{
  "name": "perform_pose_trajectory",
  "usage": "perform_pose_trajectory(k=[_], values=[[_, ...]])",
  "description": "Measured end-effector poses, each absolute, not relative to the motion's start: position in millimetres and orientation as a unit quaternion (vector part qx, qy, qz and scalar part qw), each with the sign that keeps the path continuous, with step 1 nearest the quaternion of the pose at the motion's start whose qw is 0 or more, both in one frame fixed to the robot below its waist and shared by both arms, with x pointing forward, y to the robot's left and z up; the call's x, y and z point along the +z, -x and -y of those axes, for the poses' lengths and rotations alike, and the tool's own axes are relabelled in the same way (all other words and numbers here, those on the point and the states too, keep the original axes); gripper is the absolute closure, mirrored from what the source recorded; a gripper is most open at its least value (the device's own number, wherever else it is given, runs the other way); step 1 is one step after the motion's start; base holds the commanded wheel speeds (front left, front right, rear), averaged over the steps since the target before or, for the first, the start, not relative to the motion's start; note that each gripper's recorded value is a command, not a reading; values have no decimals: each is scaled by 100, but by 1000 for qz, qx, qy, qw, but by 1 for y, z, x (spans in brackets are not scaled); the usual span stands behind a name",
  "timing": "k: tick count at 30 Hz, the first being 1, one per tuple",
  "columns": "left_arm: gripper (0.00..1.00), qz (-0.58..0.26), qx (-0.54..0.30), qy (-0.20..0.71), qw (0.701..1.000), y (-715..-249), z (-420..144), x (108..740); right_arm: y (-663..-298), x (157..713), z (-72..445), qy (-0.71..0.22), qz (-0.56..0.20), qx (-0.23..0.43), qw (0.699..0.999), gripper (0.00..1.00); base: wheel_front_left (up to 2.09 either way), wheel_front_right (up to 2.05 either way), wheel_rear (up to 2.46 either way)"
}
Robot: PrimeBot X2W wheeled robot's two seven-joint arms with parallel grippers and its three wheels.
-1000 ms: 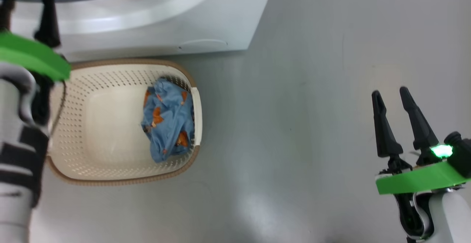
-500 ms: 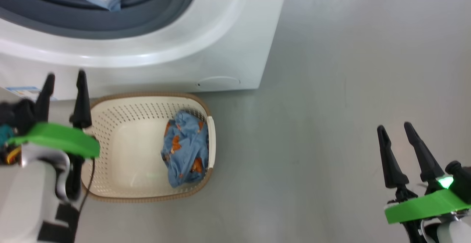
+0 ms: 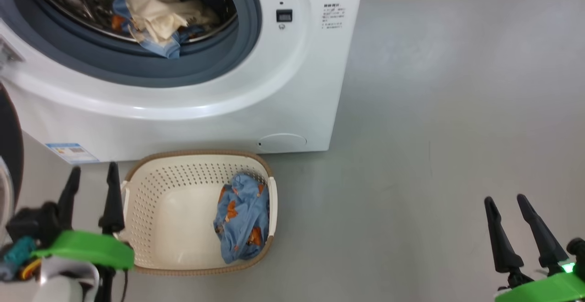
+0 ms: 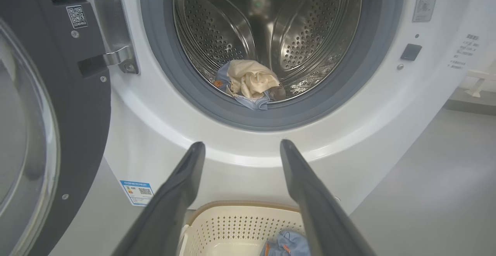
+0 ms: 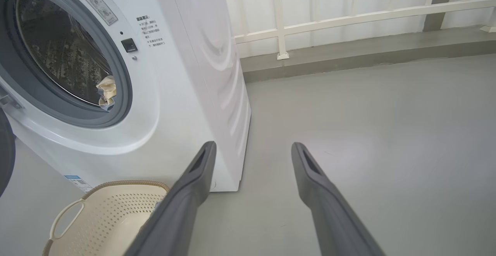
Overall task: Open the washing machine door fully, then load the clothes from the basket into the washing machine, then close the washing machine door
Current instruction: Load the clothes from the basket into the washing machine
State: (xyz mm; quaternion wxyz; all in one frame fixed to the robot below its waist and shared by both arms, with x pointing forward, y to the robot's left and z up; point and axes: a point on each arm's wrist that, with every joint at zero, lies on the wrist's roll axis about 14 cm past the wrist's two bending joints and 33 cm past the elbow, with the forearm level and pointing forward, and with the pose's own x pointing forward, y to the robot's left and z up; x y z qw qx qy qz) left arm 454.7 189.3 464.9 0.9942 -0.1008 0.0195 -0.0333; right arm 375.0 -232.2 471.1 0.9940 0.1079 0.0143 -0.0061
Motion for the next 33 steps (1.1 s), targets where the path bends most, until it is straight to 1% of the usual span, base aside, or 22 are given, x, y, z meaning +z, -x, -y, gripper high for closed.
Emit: perform_pose_trajectory(k=[7, 14, 26, 33], values=[[0, -16, -26, 108, 994, -422, -189, 466, -362, 479, 240, -105, -5, -17, 994, 0, 0, 0, 0], [0, -14, -19, 103, 994, -399, -193, 467, -350, 479, 250, -103, -6, -32, 994, 0, 0, 0, 0], [0, -16, -19, 99, 995, -396, -193, 465, -352, 476, 249, -104, -9, -33, 994, 0, 0, 0, 0], [0, -41, -27, 105, 993, -396, -184, 449, -353, 472, 248, -109, -15, -37, 993, 0, 0, 0, 0]])
